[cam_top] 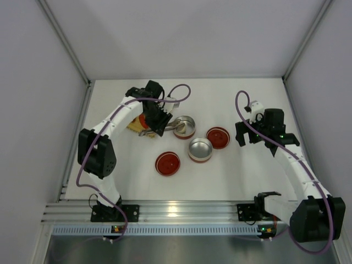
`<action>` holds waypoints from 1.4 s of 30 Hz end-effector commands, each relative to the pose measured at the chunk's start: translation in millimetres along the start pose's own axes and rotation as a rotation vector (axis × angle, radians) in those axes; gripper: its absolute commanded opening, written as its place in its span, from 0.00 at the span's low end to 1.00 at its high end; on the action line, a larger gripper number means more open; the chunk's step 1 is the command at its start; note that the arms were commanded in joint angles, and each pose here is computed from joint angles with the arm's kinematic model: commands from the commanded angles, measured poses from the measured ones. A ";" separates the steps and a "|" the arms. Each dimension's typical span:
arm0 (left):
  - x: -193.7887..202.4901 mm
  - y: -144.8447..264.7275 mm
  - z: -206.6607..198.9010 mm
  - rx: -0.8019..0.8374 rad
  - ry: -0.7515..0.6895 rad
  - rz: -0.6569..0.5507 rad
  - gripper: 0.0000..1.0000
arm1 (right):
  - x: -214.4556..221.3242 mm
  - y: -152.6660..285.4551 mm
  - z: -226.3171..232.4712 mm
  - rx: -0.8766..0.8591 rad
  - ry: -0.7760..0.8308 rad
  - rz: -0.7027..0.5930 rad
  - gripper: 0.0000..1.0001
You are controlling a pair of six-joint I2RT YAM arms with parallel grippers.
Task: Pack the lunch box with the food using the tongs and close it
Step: Place the fake food in the packing box, then pick up the fake food from the plate.
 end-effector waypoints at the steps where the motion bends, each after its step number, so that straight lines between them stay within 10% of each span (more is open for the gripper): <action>1: -13.8 10.2 2.1 -0.033 -0.031 -0.051 0.44 | -3.2 2.0 1.8 -0.018 0.009 -0.001 0.99; 23: -32.4 65.3 -5.9 0.050 0.018 -0.218 0.54 | -4.2 1.6 2.6 -0.029 0.011 -0.004 0.99; 31: 5.9 84.3 70.2 -0.019 0.200 -0.247 0.57 | -3.8 2.2 3.0 -0.033 0.013 -0.005 0.99; 42: 47.4 99.3 148.9 -0.063 0.084 -0.152 0.59 | -3.1 2.4 3.9 -0.040 0.012 -0.004 0.99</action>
Point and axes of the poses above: each gripper's point midway between its finger pads, its own y axis back along the fingers, its own z axis along the line the jaws close on, x = y × z, the point moved 7 cm from there along y, back along the fingers
